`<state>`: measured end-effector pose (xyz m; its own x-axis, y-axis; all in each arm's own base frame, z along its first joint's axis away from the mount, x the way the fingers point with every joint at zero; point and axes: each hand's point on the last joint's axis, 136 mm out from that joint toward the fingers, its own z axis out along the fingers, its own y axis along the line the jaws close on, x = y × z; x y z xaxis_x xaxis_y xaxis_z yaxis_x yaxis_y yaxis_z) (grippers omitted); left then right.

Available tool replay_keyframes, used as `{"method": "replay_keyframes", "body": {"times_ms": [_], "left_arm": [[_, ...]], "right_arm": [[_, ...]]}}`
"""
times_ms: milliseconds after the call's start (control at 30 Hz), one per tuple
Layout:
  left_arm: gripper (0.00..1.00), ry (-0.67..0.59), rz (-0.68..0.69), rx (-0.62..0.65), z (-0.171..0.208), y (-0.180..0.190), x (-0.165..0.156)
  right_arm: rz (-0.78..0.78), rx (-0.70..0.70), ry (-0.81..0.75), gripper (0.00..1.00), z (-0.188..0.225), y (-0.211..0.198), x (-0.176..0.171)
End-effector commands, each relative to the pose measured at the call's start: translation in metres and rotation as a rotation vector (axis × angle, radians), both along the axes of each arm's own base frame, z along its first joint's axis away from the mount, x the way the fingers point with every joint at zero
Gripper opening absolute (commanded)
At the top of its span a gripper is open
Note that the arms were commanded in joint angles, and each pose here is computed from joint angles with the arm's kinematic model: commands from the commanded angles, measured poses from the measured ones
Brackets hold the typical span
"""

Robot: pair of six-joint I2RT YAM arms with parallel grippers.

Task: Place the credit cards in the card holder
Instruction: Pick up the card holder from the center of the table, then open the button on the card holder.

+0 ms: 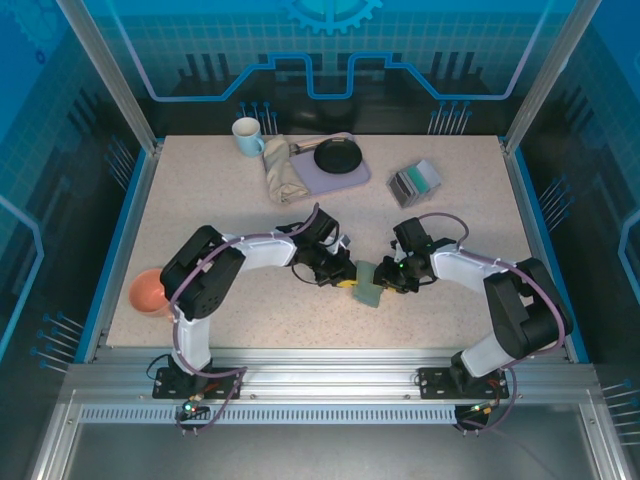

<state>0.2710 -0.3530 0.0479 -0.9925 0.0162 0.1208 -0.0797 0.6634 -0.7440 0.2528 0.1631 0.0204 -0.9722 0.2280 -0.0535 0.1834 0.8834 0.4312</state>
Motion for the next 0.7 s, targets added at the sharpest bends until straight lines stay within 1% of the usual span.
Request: {"method": "replay_keyframes", "body": {"times_ms": [0, 133, 333, 500, 667], "left_arm": [[0.01, -0.062, -0.032, -0.094, 0.029, -0.011, -0.002], [0.0, -0.069, -0.022, -0.09, 0.029, -0.008, -0.003], [0.0, -0.066, -0.003, -0.092, 0.029, -0.009, 0.0], [0.0, -0.063, 0.0, -0.096, 0.03, -0.011, 0.001], [0.0, -0.061, 0.003, -0.111, 0.034, -0.013, 0.002]], "right_arm": [[-0.012, -0.039, -0.023, 0.31, 0.008, -0.005, -0.001], [0.0, -0.064, -0.06, 0.35, 0.022, -0.006, 0.001], [0.06, -0.054, -0.112, 0.41, 0.036, 0.014, 0.002], [0.063, -0.093, -0.097, 0.43, 0.028, 0.016, 0.002], [0.099, -0.118, -0.06, 0.46, 0.013, 0.019, 0.0]]}}
